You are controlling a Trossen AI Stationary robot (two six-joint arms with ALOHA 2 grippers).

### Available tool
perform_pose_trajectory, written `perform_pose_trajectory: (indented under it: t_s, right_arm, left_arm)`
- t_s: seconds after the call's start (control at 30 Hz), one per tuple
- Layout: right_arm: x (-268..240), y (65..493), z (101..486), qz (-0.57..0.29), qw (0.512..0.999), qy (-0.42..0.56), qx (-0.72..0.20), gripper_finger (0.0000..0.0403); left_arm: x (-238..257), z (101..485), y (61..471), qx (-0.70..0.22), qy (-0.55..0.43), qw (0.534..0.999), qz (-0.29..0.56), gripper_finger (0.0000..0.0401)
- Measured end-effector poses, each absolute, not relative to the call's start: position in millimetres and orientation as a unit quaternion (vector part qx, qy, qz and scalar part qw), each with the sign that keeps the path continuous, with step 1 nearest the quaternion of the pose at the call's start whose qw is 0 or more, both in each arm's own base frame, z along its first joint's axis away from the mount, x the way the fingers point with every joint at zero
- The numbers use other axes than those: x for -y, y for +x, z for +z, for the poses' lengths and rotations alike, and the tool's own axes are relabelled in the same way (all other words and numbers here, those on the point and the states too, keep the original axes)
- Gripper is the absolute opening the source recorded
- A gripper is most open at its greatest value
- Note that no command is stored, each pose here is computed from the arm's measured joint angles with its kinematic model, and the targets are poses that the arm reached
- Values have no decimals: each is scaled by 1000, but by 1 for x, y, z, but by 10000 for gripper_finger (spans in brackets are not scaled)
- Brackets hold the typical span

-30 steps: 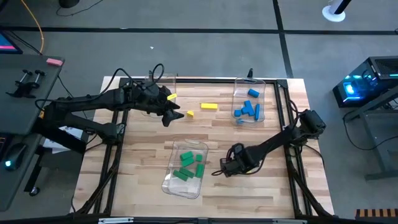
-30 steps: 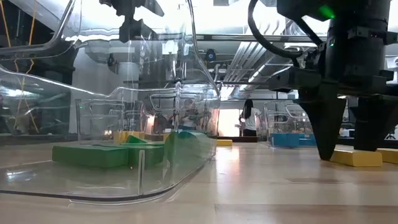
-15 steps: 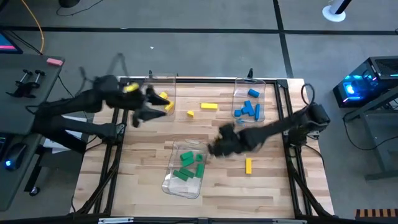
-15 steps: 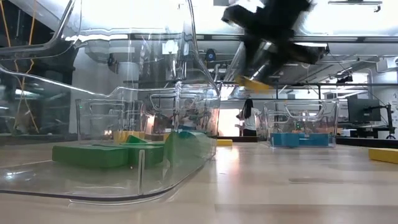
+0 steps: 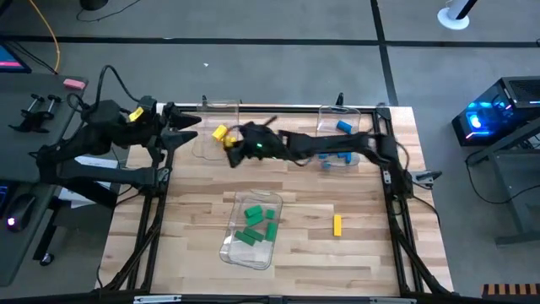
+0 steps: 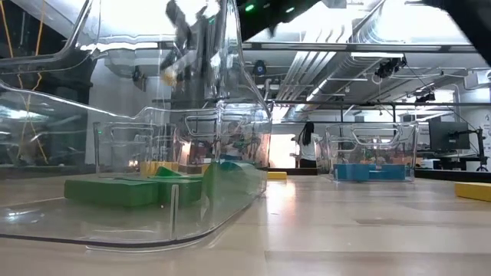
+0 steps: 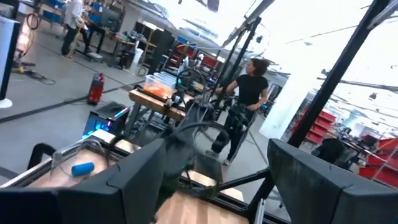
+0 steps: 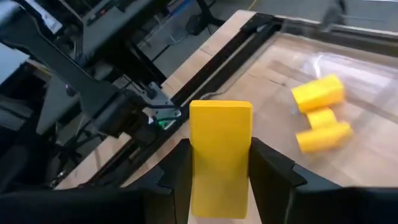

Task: Sort blocks
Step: Put the yellow block into the top left transparent bin

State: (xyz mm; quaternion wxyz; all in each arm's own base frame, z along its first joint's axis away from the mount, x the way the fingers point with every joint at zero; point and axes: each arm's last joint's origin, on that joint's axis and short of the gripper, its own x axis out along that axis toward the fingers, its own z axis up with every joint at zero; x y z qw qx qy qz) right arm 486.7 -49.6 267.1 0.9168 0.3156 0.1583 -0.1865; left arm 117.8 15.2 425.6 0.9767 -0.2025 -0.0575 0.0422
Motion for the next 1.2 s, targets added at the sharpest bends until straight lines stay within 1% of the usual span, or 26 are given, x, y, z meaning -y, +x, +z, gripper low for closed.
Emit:
perform_pose_trajectory:
  t_s: [0.17, 0.2, 0.27, 0.33, 0.4, 0.5, 0.57, 0.67, 0.8, 0.87, 0.97, 1.1, 1.2]
  right_arm:
    - [71, 529, 256, -176, 924, 311, -134, 121]
    - [74, 536, 252, -177, 925, 311, -130, 126]
    - [80, 547, 244, -179, 925, 311, -128, 154]
    - [85, 555, 242, -179, 929, 299, -129, 196]
    - [89, 558, 249, -177, 936, 275, -128, 236]
    - [97, 555, 263, -182, 941, 246, -145, 284]
    - [106, 547, 273, -192, 940, 218, -181, 300]
    - [119, 525, 293, -201, 938, 179, -219, 308]
    - [119, 481, 336, -201, 923, 134, -299, 310]
    - [108, 465, 340, -190, 904, 118, -364, 310]
    - [77, 452, 326, -166, 857, 105, -476, 310]
    - [15, 436, 307, -130, 786, 69, -600, 311]
    - [-32, 419, 277, -113, 712, 28, -692, 311]
  left_arm:
    - [-16, 424, 122, 53, -213, 974, 48, 270]
    - [-16, 424, 123, 51, -215, 974, 49, 270]
    - [-16, 423, 123, 48, -216, 974, 50, 270]
    - [-16, 423, 123, 47, -218, 974, 50, 270]
    - [-16, 423, 123, 45, -221, 973, 50, 270]
    - [-16, 423, 123, 45, -221, 973, 50, 270]
    - [-16, 422, 123, 44, -221, 973, 50, 270]
    - [-16, 422, 123, 43, -217, 974, 51, 270]
    - [-16, 422, 123, 42, -213, 975, 51, 270]
    - [-16, 422, 123, 41, -205, 976, 52, 270]
    - [-16, 421, 124, 38, -204, 977, 52, 270]
    - [-17, 420, 127, 31, -204, 977, 54, 270]
    - [-17, 419, 128, 26, -204, 977, 55, 270]
